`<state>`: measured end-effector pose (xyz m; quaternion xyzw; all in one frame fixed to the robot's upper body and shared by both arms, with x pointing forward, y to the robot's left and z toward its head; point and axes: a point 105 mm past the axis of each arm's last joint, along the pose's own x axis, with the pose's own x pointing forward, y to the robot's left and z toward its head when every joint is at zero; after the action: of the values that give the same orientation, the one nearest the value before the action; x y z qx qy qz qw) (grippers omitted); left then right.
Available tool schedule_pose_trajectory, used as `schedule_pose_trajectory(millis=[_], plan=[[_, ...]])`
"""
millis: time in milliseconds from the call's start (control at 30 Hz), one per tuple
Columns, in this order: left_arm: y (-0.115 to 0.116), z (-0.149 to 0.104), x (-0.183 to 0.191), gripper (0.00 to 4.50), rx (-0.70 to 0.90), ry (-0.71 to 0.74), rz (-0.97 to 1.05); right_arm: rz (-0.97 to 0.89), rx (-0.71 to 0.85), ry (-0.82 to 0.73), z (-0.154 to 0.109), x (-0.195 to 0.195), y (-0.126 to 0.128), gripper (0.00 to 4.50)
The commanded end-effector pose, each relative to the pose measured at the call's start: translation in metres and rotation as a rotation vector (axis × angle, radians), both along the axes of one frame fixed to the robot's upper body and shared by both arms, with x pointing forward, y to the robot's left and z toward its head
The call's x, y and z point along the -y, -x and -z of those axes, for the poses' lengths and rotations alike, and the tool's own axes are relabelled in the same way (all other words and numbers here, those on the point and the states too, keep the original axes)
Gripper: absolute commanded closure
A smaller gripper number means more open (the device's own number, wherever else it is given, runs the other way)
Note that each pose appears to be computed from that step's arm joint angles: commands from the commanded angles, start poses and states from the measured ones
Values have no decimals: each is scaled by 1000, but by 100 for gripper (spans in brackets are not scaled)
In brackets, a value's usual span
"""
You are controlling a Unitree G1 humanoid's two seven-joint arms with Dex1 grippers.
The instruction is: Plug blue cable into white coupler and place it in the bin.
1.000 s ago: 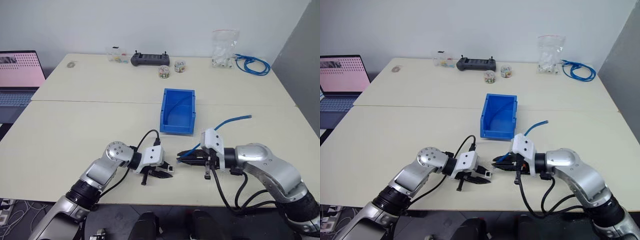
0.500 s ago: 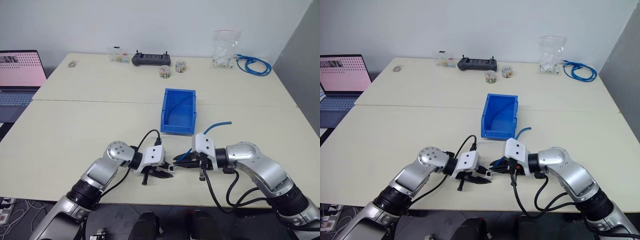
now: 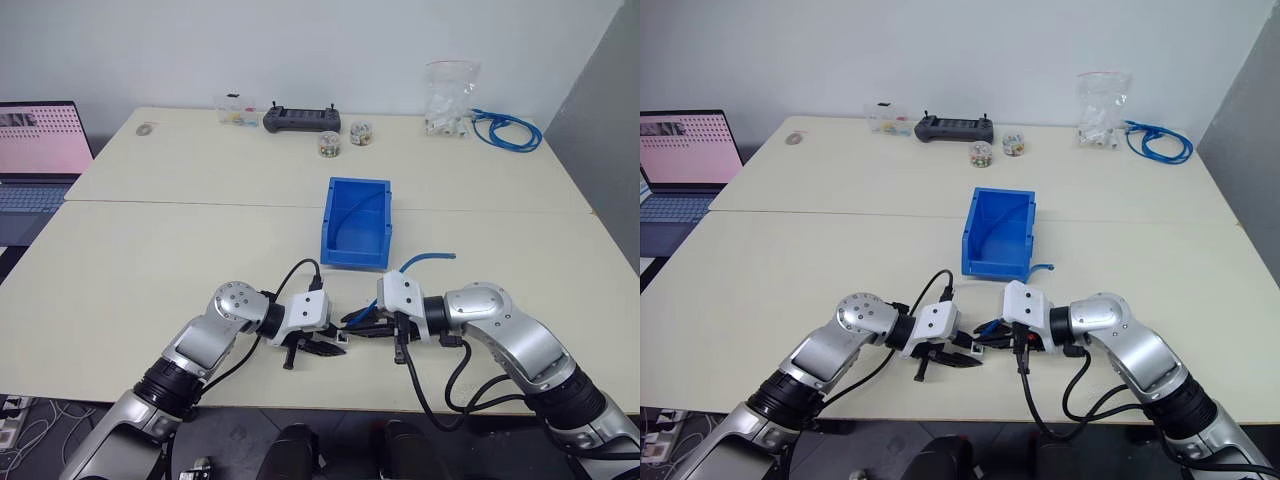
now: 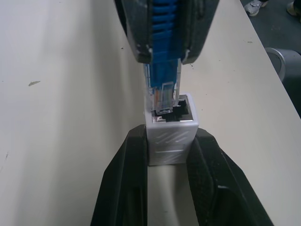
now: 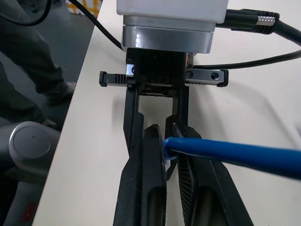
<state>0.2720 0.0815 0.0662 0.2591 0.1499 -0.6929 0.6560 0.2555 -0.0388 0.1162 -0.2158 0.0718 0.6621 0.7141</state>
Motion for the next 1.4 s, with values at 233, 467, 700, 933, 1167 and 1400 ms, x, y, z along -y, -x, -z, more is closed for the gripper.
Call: schedule_pose_trajectory(millis=[233,467,700,933,1167,1400], plan=[[-5,7,-6,369,-5,-35,-46,-90,1,84,12,-6,13,444],[-6,7,-4,369,-3,-28,-58,-85,21,128,14,-7,10,444],[-7,8,-2,369,18,-14,-86,1,-102,175,25,2,3,444],[-6,10,-1,369,13,1,-121,47,-149,148,22,-1,2,444],[0,12,-3,370,0,3,-129,91,-180,137,27,4,-1,444],[-2,10,-1,370,-7,18,-150,57,-155,139,26,-1,5,444]])
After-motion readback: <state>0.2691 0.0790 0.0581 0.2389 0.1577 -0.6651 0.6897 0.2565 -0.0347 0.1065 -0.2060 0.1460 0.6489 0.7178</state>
